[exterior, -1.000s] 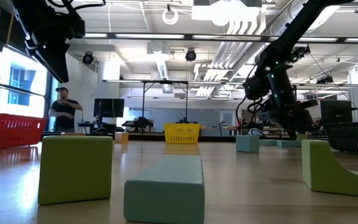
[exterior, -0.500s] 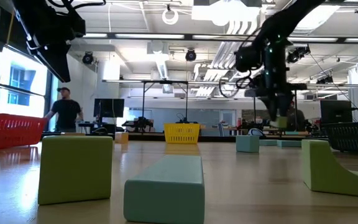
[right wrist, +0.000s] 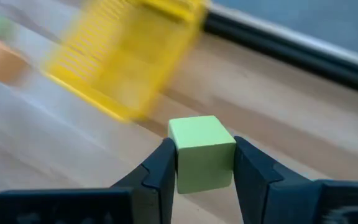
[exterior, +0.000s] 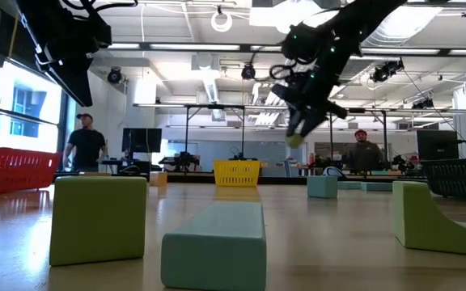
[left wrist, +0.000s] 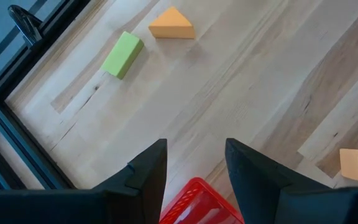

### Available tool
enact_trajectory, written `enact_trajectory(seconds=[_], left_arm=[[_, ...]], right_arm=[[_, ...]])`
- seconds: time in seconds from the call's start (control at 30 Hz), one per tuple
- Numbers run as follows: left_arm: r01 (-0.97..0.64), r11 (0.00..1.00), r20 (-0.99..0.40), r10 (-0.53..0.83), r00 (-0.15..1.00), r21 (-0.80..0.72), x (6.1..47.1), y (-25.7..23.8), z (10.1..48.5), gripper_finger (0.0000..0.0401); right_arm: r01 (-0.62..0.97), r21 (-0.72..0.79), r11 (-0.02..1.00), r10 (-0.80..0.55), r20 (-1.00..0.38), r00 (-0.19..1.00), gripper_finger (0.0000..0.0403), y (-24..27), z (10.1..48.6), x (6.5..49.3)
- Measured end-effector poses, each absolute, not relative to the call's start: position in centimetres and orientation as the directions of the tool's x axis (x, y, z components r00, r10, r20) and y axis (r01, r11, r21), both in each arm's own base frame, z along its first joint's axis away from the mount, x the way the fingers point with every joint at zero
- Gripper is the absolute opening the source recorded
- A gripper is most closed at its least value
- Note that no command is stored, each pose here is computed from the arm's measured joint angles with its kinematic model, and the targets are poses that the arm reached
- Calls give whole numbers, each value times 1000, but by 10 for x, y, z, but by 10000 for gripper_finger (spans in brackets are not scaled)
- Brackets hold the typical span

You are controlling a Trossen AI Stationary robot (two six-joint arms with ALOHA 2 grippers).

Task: Sort & place blocks by color
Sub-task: Put the green block into the yellow bin

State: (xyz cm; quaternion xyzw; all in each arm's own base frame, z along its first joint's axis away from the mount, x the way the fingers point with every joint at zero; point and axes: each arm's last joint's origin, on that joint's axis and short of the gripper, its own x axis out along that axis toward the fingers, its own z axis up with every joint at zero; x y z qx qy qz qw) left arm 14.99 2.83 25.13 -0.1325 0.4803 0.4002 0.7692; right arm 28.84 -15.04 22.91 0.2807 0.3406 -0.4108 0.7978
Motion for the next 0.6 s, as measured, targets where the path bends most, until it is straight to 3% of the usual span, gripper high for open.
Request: enact_trajectory(seconds=[0.23,0.6], left_arm=[[-744,644,-845,488,219,180,150,28,251,148],[-744,645,-847,483,220,175,150,28,251,149]], right_arm=[[755,261,601,-487,-630,605,102,-143,236,315],[697,285,658,-510,-513,691,103,-151,214,346]])
